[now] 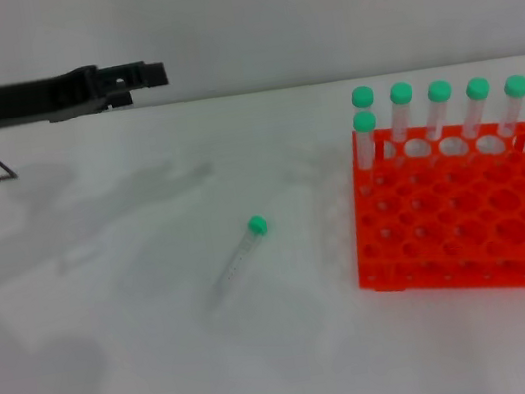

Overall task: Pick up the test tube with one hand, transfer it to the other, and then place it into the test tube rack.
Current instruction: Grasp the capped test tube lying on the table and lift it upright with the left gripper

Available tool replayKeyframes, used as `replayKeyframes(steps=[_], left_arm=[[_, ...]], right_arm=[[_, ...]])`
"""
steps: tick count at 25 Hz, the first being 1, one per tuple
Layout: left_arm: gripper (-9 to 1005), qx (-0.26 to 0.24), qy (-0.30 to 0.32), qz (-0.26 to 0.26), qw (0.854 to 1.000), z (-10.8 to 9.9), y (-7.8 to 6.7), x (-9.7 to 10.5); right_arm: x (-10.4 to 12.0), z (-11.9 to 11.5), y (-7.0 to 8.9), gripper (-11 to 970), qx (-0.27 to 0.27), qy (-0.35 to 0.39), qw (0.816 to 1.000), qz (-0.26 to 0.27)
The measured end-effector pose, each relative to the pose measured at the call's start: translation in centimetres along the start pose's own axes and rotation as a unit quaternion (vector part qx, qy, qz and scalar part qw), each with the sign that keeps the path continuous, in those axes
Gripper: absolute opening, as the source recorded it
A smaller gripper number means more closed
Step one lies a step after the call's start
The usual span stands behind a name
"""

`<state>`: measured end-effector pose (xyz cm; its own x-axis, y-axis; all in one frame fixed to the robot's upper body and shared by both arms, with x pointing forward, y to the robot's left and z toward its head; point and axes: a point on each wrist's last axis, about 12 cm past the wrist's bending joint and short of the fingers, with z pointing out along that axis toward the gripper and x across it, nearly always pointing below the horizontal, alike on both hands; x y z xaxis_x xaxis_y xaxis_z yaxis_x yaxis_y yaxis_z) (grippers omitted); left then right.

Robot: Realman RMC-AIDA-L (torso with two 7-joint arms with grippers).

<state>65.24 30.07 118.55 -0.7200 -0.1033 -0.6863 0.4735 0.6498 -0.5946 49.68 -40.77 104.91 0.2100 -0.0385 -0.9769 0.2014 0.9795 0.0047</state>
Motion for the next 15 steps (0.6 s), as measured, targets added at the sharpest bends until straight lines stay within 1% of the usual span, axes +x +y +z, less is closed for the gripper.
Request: replayKeyframes(steps=[2, 4, 7, 9, 10, 11, 13, 15], left_arm=[[781, -0.029, 0.066, 0.0, 0.997, 0.7, -1.1, -1.3], [776, -0.062, 0.135, 0.006, 0.989, 1.8, -2.3, -2.2], [768, -0.094, 0.201, 0.016, 0.975, 3.2, -3.9, -2.9], [762, -0.098, 0.216, 0.017, 0.971, 4.1, -4.8, -3.0], [760, -0.098, 0.216, 0.017, 0.971, 4.1, -4.8, -3.0], [757, -0.099, 0.227, -0.005, 0.969, 4.9, -5.3, -2.5], [751, -0.101, 0.235, -0.029, 0.966, 5.4, -5.4, -1.9], [746, -0.104, 0.248, -0.04, 0.962, 5.7, -5.4, -1.3]], right_arm=[[0.1, 0.1, -0.1, 872, 0.001, 0.004, 1.0, -0.001], [0.1, 0.3, 0.0, 872, 0.001, 0.006, 1.0, 0.0], [0.2, 0.6, 0.2, 872, 0.004, 0.011, 1.0, 0.002], [0.3, 0.8, 0.2, 872, 0.005, 0.015, 1.0, 0.003], [0.3, 0.9, 0.3, 872, 0.005, 0.016, 1.0, 0.003], [0.3, 0.9, 0.3, 872, 0.006, 0.016, 1.0, 0.003], [0.3, 0.9, 0.3, 872, 0.006, 0.017, 1.0, 0.004], [0.3, 0.9, 0.2, 872, 0.01, 0.016, 1.0, 0.005]])
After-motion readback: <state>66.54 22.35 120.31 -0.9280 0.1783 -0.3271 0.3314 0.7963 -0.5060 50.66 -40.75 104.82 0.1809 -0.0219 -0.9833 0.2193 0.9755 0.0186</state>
